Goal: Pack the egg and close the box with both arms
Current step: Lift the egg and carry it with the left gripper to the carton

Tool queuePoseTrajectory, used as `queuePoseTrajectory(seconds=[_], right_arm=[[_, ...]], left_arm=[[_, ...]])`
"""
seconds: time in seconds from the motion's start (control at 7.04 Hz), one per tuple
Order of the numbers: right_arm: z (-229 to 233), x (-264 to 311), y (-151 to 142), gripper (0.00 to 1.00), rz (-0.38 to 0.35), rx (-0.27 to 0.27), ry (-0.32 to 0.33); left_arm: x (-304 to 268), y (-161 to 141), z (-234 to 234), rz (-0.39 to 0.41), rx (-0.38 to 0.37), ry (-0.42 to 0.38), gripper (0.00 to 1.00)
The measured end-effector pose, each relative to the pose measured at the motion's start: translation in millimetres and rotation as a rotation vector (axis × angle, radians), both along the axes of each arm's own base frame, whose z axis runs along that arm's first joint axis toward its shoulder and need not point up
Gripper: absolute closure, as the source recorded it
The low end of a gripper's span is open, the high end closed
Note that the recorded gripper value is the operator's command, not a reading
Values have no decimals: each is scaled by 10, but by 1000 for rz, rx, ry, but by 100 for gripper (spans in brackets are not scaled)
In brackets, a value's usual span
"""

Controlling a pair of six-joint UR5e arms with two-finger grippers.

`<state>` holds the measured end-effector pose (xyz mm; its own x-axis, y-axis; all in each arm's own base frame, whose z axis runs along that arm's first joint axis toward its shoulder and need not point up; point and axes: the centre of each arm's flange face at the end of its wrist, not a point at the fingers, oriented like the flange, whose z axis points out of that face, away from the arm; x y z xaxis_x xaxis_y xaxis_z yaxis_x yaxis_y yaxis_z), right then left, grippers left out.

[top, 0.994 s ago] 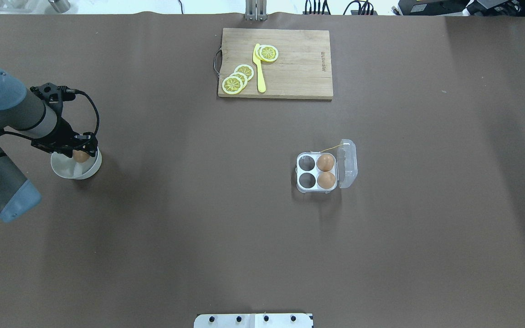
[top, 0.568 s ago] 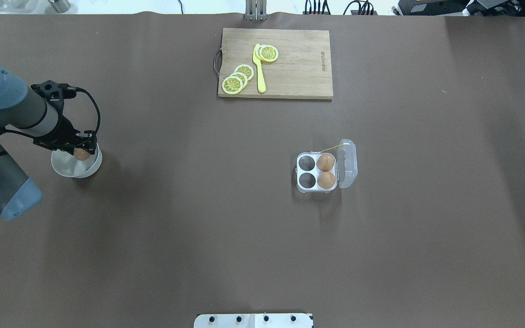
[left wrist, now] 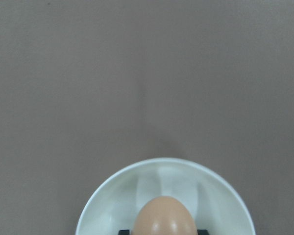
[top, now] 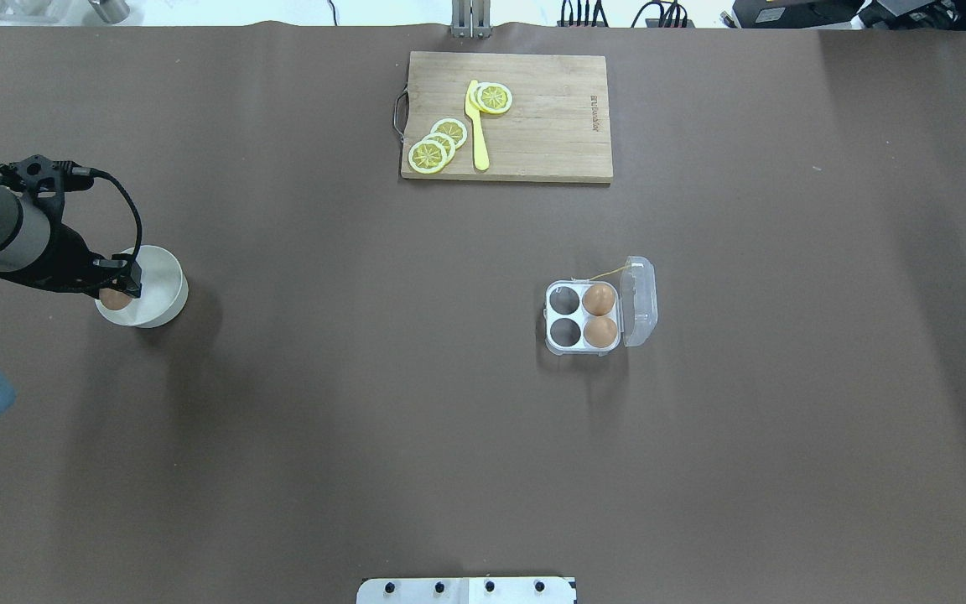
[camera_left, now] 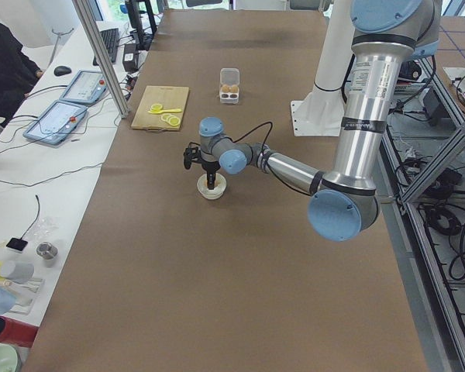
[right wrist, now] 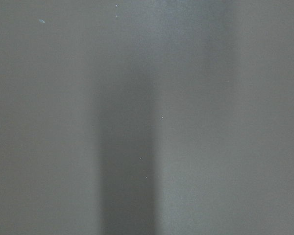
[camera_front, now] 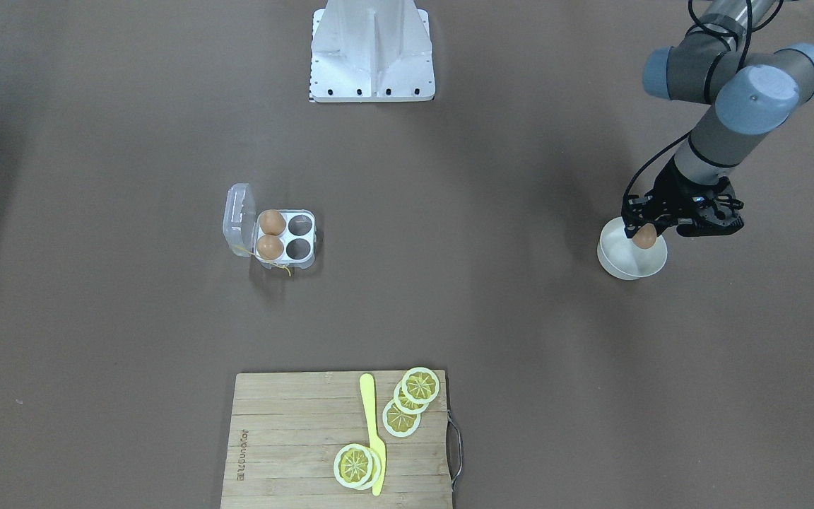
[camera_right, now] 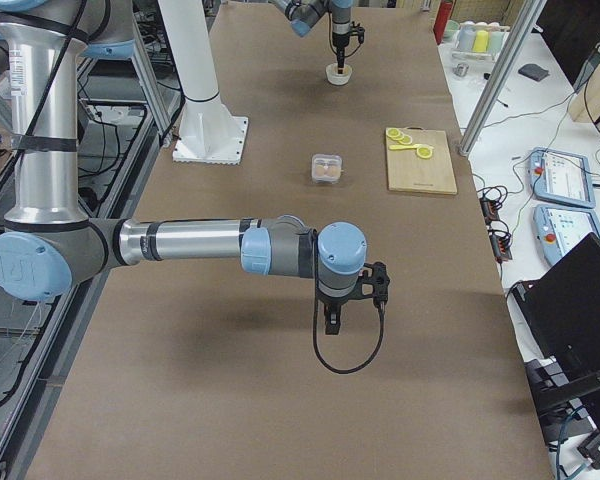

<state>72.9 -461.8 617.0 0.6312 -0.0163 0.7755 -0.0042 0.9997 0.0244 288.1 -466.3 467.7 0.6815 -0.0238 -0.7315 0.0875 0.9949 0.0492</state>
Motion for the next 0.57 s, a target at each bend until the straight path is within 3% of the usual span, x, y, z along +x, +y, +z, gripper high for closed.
queuePoseTrajectory(seconds=[0.28,0.57], right_arm=[[-2,0,0,0,0,1,0],[-6,-1,-2,0,0,1,-1]], left_arm=[[-56,64,-362,-9,64,60,100],[157,-72,-976,-92,154,205,100]])
